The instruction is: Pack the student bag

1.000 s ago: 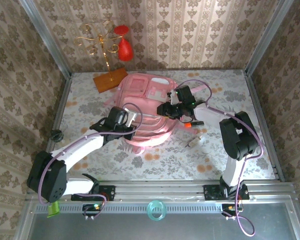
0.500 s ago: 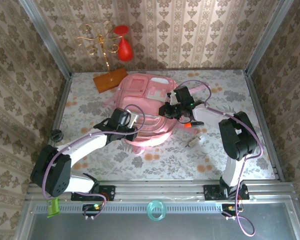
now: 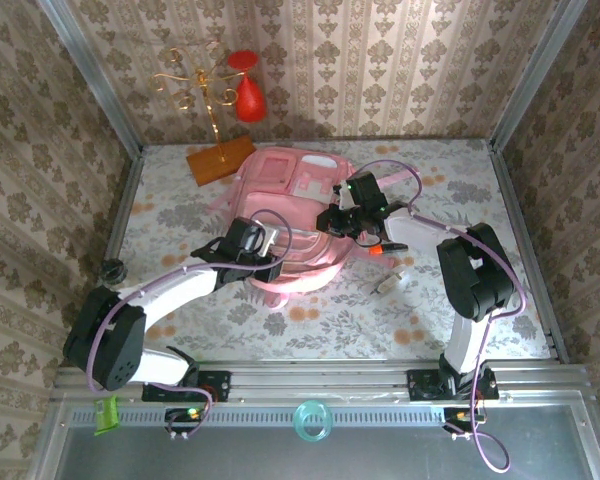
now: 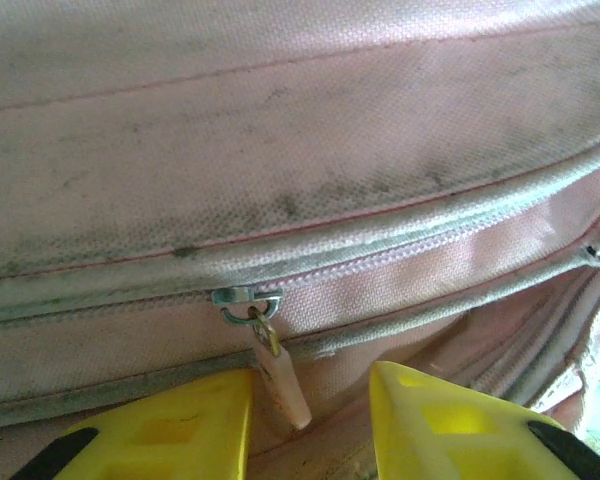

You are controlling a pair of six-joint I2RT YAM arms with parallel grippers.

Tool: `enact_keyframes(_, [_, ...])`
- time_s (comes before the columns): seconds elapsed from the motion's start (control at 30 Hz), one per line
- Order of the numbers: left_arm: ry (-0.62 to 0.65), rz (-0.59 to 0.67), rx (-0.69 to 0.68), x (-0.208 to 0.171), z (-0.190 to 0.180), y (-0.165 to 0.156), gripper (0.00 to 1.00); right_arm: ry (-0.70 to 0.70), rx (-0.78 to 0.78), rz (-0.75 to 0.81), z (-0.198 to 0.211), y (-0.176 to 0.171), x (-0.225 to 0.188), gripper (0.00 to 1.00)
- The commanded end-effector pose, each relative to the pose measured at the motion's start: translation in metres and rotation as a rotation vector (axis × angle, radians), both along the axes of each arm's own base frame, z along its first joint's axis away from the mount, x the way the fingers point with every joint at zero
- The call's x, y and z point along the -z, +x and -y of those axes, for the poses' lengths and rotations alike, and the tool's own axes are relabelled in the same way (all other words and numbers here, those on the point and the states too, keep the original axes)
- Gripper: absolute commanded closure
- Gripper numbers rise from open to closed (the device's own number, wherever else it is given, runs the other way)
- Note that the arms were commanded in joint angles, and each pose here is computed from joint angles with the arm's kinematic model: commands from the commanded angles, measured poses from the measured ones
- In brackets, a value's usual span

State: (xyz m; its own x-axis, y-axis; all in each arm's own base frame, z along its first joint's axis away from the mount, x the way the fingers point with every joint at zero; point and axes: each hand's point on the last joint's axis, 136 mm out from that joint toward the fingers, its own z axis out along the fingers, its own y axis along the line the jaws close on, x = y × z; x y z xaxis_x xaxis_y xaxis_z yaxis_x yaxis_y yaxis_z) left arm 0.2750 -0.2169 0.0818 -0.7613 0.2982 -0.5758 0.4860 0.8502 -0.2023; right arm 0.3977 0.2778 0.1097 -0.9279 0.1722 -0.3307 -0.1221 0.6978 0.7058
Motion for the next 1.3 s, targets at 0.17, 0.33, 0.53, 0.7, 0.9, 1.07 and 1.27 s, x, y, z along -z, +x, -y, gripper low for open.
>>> enact_keyframes(0.17, [0.035,0.068,-0.113,0.003,-0.013,0.02,0.71,0.003,-0.046,0.06,-0.01,0.001,-0.013,1.0])
enact_keyframes(0.33, [0.067,0.099,-0.131,0.002,-0.019,0.024,0.83,-0.012,-0.058,0.068,-0.008,-0.001,-0.014,1.0])
enact_keyframes(0.53, [0.064,0.114,-0.125,-0.003,-0.022,0.021,1.0,-0.064,-0.039,0.083,0.004,0.001,-0.012,1.0])
enact_keyframes(0.7, [0.128,0.138,-0.148,-0.008,-0.045,0.023,1.0,-0.188,0.025,0.112,0.029,0.006,-0.008,1.0])
enact_keyframes(0.9, [0.155,0.105,-0.129,-0.01,-0.055,0.021,1.0,-0.316,0.05,0.14,0.05,0.01,-0.005,1.0])
enact_keyframes(1.07, [0.173,0.079,-0.112,-0.01,-0.062,0.014,1.0,-0.347,0.01,0.163,0.061,0.015,-0.013,1.0])
enact_keyframes(1.27, [0.087,0.044,-0.131,-0.018,-0.056,0.003,1.0,-0.347,-0.089,0.157,0.073,0.026,-0.018,1.0])
